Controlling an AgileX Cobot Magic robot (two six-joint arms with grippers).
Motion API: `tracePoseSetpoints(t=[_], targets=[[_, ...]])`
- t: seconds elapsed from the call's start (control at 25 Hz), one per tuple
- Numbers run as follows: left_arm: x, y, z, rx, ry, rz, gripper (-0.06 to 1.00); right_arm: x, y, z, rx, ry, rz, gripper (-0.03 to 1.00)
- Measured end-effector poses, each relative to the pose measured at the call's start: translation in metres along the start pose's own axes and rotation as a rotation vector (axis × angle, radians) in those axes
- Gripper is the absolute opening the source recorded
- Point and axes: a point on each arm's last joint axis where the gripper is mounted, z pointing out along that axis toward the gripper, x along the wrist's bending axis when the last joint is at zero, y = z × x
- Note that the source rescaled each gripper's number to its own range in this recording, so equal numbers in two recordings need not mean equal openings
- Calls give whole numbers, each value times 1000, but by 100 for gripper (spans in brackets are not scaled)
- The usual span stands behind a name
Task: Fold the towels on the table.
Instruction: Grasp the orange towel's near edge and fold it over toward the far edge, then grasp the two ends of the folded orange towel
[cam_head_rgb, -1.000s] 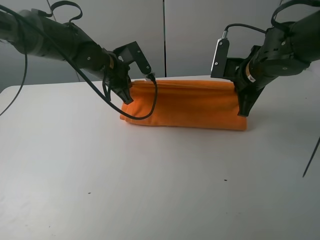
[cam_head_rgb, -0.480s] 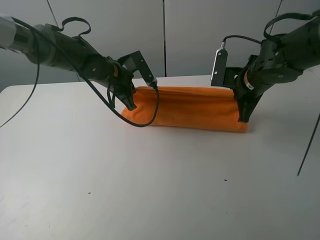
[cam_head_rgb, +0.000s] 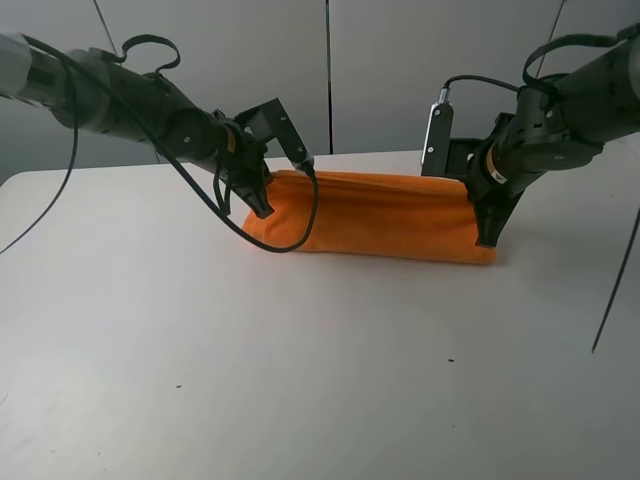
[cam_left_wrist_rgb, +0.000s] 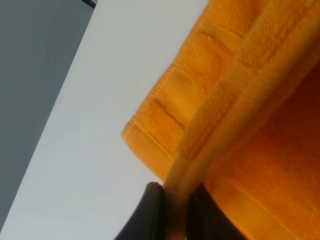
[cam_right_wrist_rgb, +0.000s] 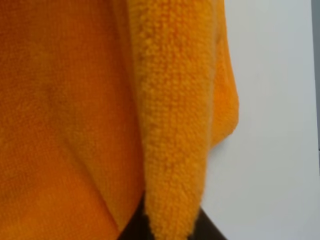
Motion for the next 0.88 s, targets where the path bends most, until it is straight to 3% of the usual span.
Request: tracePoseSetpoints(t=[0.16, 0.4, 0.56, 0.68, 0.88], targets=[[1, -1, 0, 4, 1, 2, 8, -1, -3, 1, 7, -1, 22, 17], [4, -3, 0, 3, 8, 2, 61, -5, -5, -4, 15, -16, 55, 50], [4, -2, 0, -12, 12, 2, 89, -12, -5, -13, -3, -43, 120, 66], [5, -2, -1, 3, 8, -18, 98, -18, -5, -25, -28, -69, 255, 76], [8, -3, -10, 84, -11, -265, 99, -20, -5, -37, -55, -37, 582, 89]])
